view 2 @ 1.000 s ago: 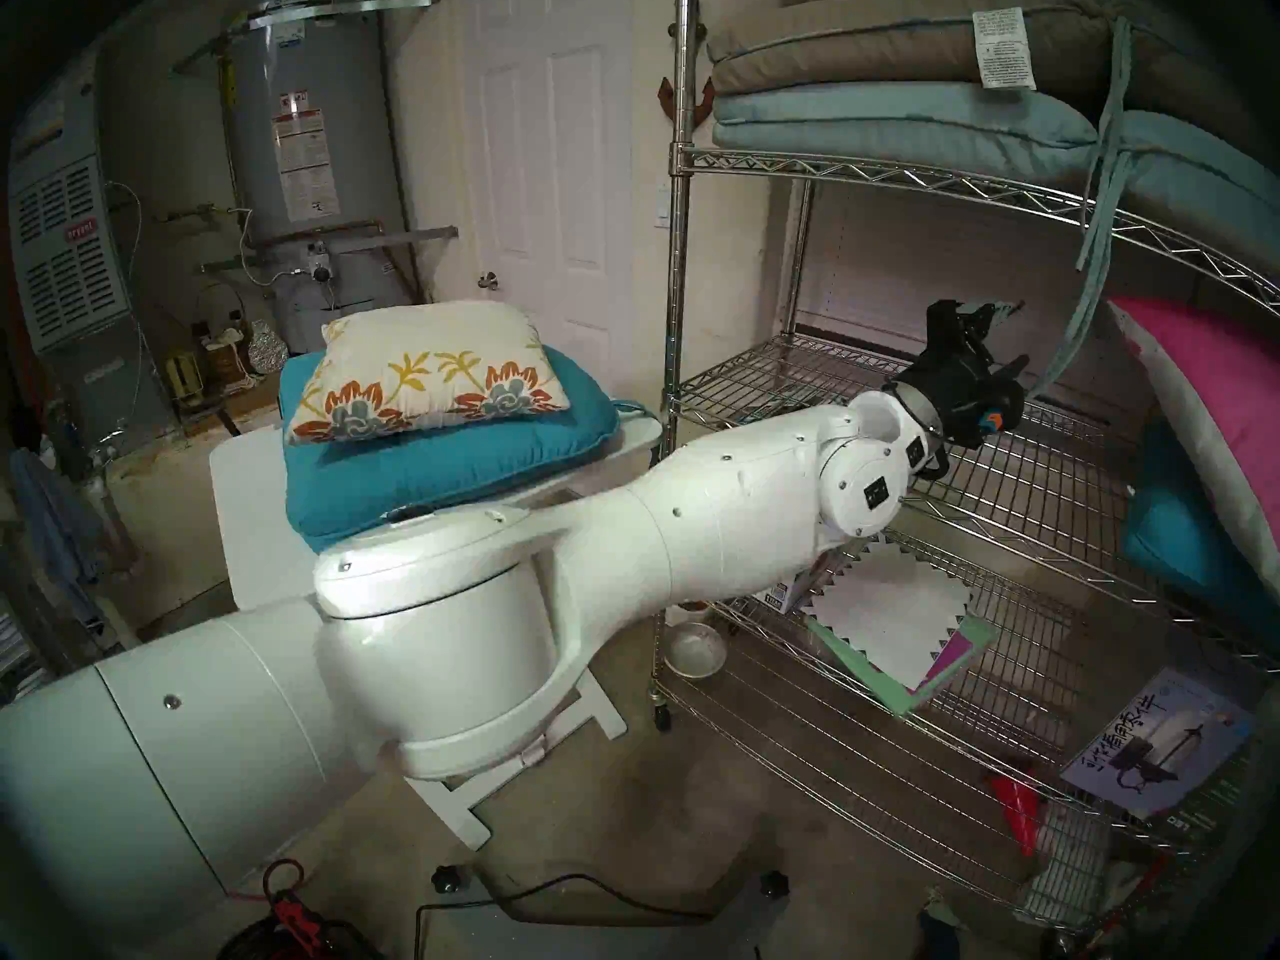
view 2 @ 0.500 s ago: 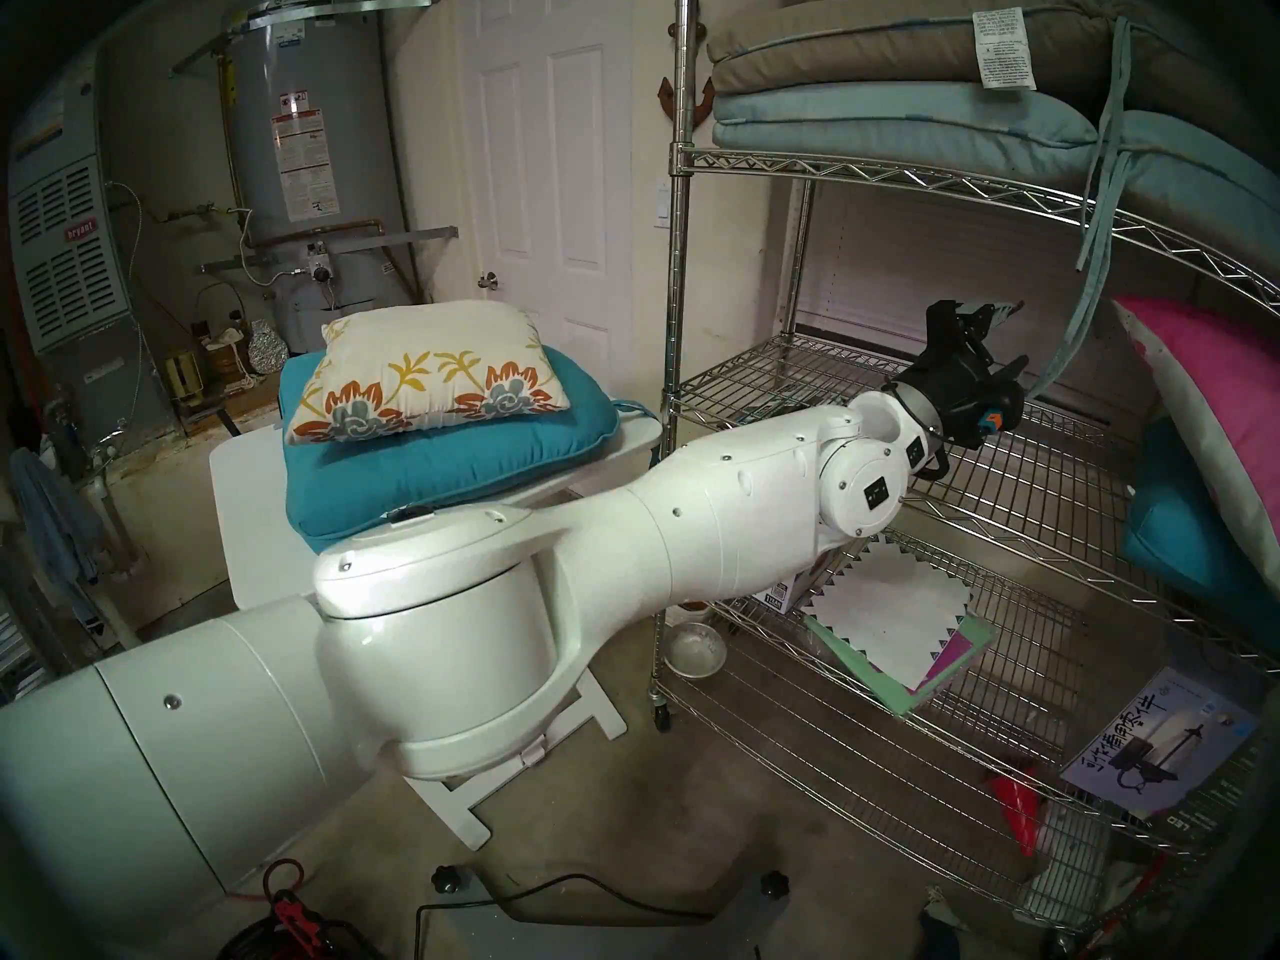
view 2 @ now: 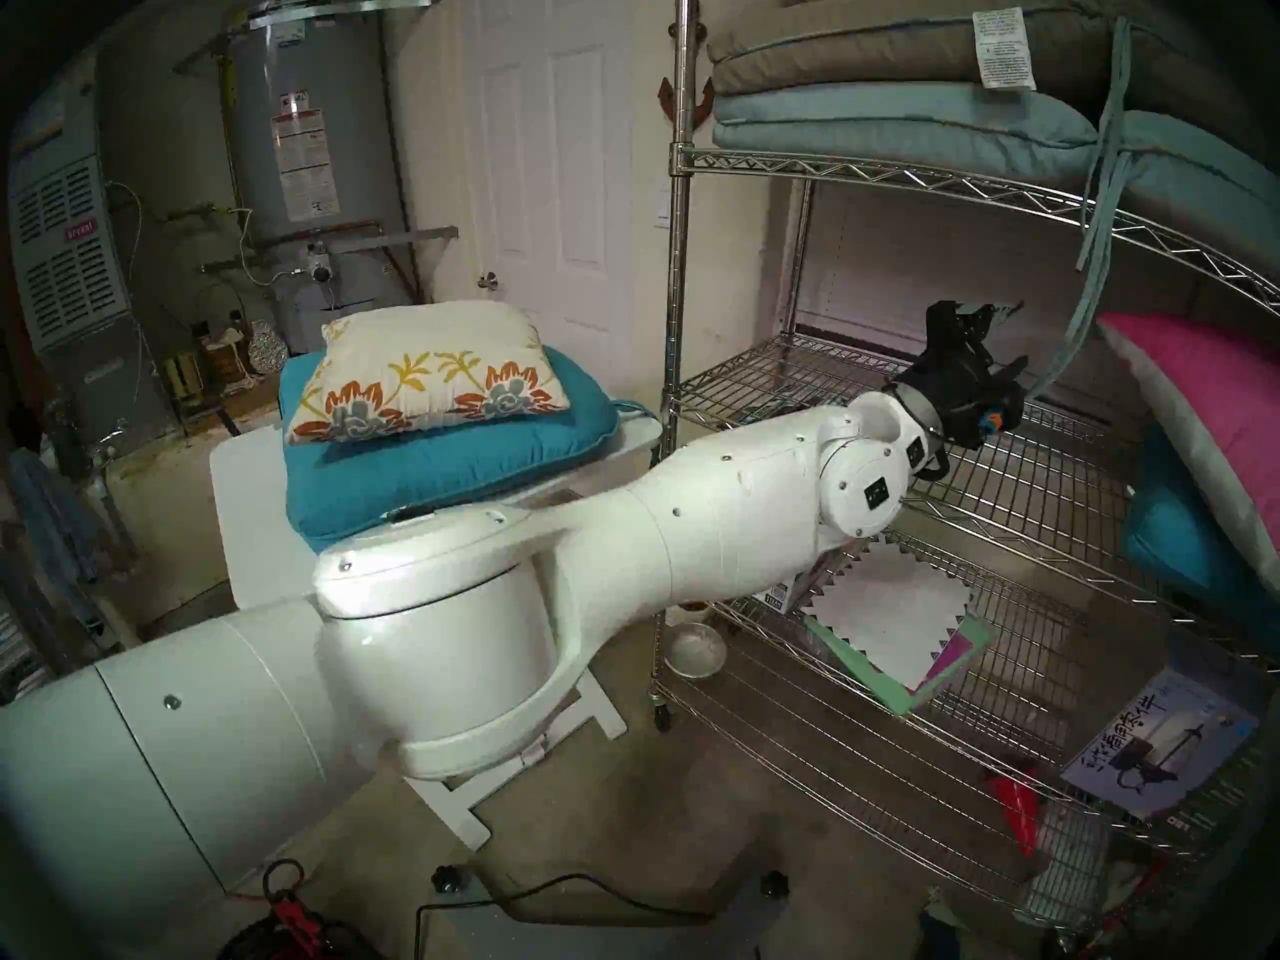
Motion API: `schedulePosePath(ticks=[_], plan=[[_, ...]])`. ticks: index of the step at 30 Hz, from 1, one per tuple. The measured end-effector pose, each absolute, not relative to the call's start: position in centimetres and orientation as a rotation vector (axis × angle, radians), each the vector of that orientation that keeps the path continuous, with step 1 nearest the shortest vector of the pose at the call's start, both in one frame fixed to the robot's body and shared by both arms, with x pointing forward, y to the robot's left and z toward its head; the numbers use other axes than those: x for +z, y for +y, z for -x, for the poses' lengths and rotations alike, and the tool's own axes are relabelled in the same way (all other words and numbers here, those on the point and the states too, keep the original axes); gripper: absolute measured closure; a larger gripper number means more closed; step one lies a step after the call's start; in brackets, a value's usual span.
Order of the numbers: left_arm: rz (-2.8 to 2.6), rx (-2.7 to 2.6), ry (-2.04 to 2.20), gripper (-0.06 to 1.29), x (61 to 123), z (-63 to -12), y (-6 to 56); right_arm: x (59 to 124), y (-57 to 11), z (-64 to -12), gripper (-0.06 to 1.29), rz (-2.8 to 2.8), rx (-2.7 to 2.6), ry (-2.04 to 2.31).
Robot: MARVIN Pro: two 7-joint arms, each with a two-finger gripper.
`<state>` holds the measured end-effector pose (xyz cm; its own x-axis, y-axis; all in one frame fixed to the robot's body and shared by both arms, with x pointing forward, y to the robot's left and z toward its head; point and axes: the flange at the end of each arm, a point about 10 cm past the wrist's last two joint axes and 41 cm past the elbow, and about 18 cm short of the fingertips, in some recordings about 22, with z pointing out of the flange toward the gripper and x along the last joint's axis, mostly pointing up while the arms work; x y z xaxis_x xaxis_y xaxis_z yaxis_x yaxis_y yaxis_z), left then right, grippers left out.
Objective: Put cushion on the shelf
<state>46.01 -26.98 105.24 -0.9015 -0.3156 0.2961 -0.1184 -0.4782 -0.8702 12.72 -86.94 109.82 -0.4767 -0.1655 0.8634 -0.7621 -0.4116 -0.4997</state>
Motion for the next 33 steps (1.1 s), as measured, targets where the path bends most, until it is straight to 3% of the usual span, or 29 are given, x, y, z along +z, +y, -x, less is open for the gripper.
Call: schedulePosePath(ticks=[3, 4, 5, 6, 8, 33], plan=[[0.648, -2.522, 1.537, 0.35, 105.2, -46.0, -27.0, 110.2, -87.1, -12.3, 0.7, -1.276, 1.933, -1.378], [0.648, -2.522, 1.536, 0.35, 105.2, -46.0, -27.0, 110.3, -87.1, -12.1, 0.39, -1.27, 1.928, -1.375], [0.648, -2.522, 1.536, 0.35, 105.2, -46.0, -27.0, 110.4, -87.1, -12.1, 0.35, -1.268, 1.925, -1.374], [0.648, -2.522, 1.537, 0.35, 105.2, -46.0, -27.0, 110.4, -87.2, -12.0, 0.16, -1.264, 1.921, -1.373], [0.648, -2.522, 1.537, 0.35, 105.3, -46.0, -27.0, 110.5, -87.2, -11.8, 0.03, -1.258, 1.913, -1.372], [0.646, -2.523, 1.537, 0.35, 105.4, -46.0, -27.0, 108.9, -87.7, -12.3, 0.02, -1.19, 1.948, -1.483]])
